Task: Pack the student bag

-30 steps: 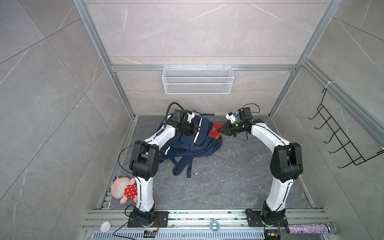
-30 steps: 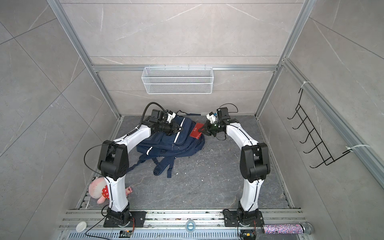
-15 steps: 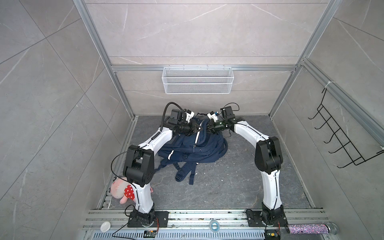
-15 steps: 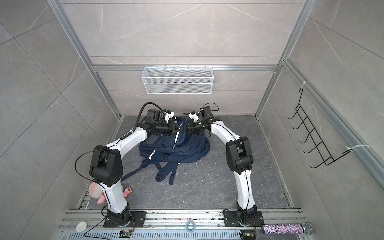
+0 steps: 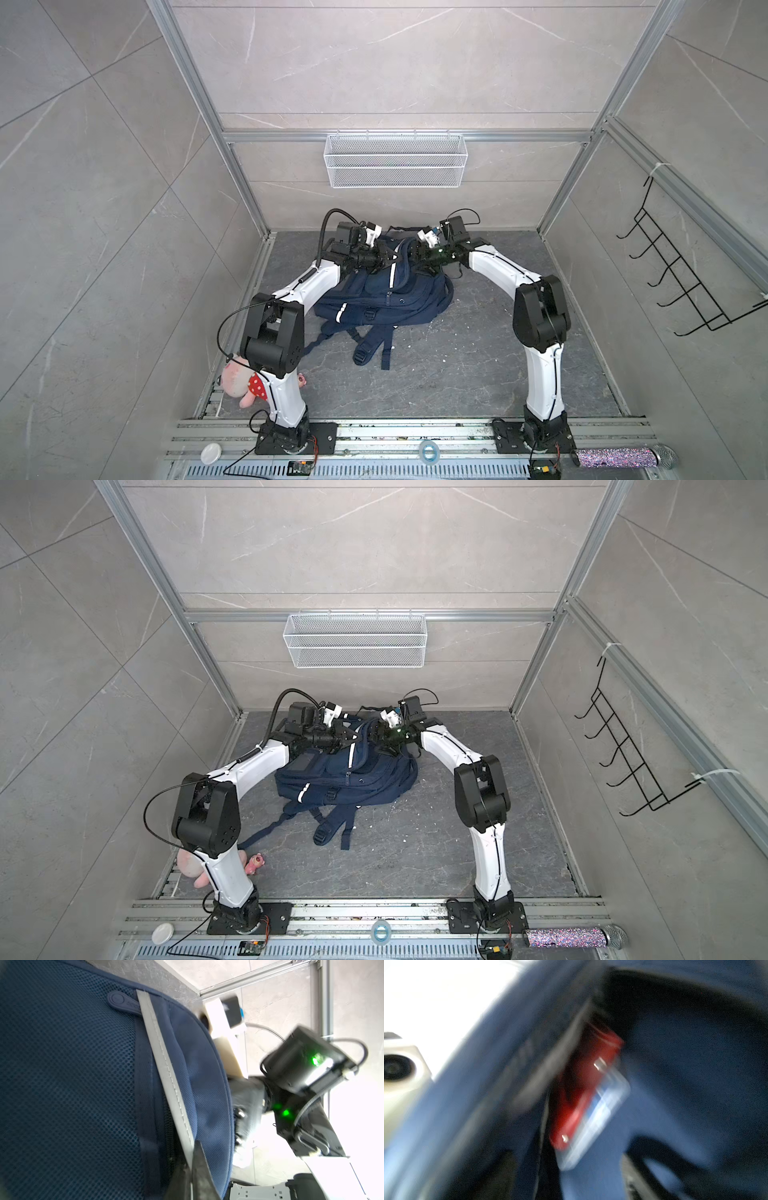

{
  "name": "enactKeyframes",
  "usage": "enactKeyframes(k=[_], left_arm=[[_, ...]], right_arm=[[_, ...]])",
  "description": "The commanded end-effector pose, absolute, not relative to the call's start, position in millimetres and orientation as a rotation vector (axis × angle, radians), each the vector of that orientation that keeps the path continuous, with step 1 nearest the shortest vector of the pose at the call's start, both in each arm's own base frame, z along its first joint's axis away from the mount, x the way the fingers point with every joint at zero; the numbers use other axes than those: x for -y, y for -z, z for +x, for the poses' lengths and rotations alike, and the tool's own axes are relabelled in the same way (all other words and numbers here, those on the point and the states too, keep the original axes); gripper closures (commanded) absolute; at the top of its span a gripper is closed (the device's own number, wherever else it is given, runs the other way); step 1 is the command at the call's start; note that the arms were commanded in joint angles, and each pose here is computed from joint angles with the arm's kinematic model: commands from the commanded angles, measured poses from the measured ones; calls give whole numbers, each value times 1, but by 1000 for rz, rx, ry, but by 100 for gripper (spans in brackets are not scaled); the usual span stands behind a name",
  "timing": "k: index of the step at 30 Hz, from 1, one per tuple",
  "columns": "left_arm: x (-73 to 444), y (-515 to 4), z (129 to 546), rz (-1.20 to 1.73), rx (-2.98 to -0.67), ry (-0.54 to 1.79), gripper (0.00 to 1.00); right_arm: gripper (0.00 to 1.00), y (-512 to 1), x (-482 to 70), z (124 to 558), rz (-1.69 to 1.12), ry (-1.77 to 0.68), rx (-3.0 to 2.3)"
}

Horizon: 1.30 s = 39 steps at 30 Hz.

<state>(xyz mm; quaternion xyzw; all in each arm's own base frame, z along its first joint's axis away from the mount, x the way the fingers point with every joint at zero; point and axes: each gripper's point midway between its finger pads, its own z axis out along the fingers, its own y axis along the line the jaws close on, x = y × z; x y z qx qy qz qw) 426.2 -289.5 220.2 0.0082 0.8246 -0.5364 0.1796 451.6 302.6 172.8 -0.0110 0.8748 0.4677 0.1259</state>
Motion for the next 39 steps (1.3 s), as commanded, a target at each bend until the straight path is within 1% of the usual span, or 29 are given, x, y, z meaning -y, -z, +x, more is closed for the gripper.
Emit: enactKeyframes(k=[1,6,9,10,14,16,17,20,24,28,30,32,34,36,39], left_arm=[[284,-251,435,50,-2214,1544,100],[282,-222,445,29,-2314,1469,100],[284,-212,449,20,-2348,1458,100],[284,-210,449,20,-2356,1456,97],[277,-218,442,23,-2372,1413,55],[270,-222,432,17,-2395,1374,39],[265,-225,425,9,-2404,1368,35],[243,-224,405,-68,-2441,1332,34],[204,-196,382,-248,-2545,1222,34],[178,-173,382,-373,-2572,1182,35],[177,-166,387,-387,-2582,1194,36],[179,-157,394,-377,-2598,1192,36],[183,-151,402,-372,-2592,1227,36],[189,-147,406,-361,-2587,1269,36],[198,-144,407,-329,-2582,1332,38]], right_arm=[[2,-223,-282,437,-65,-1271,-2445],[1,-217,-230,417,97,-1065,-2485],[1,-213,-217,406,109,-979,-2509],[1,-211,-215,402,104,-963,-2523],[1,-207,-222,395,47,-912,-2555],[2,-207,-233,391,-8,-886,-2573],[2,-206,-240,388,-44,-867,-2583],[3,-201,-260,378,-131,-816,-2621],[8,-190,-283,360,-234,-743,-2679],[13,-178,-306,338,-385,-624,-2736],[17,-170,-316,329,-439,-574,-2763],[19,-162,-325,324,-462,-552,-2777],[22,-155,-333,320,-469,-543,-2791],[28,-148,-338,318,-475,-530,-2806],[32,-135,-343,315,-480,-500,-2827]])
